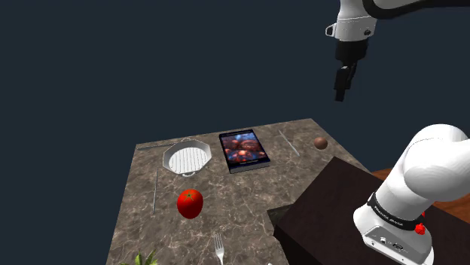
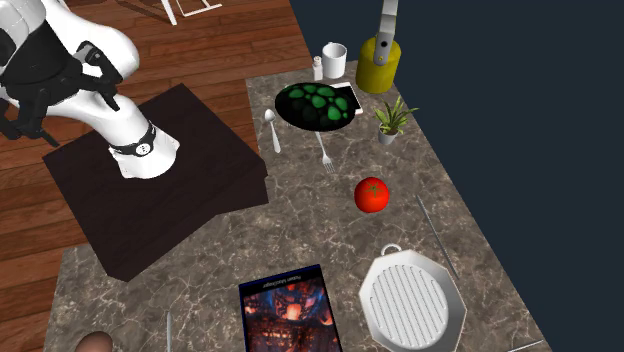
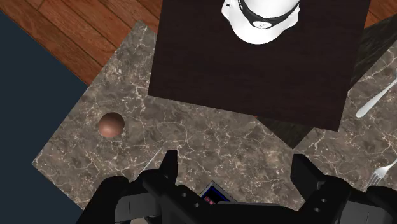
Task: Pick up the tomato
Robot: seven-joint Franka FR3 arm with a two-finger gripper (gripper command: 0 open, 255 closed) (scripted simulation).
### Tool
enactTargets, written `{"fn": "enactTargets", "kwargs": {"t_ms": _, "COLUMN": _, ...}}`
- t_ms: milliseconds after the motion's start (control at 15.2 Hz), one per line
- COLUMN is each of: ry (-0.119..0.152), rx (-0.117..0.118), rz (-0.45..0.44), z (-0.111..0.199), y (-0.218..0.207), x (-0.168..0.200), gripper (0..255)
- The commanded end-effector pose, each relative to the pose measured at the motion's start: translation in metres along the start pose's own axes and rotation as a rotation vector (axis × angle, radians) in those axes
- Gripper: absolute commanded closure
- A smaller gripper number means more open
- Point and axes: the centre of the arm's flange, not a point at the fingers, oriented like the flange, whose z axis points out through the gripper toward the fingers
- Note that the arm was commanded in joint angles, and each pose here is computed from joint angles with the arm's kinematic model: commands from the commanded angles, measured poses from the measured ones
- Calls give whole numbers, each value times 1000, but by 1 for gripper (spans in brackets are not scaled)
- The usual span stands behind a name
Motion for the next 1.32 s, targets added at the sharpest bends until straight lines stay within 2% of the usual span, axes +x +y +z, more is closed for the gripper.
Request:
{"fn": "enactTargets", "kwargs": {"t_ms": 0, "ry": 0, "rx": 0, "rz": 0, "z": 0, "y": 0, "x": 0, "gripper": 0}}
{"fn": "enactTargets", "kwargs": {"t_ms": 1254, "ry": 252, "rx": 80, "rz": -172, "z": 149, "y": -121, "x": 115, "gripper": 0}}
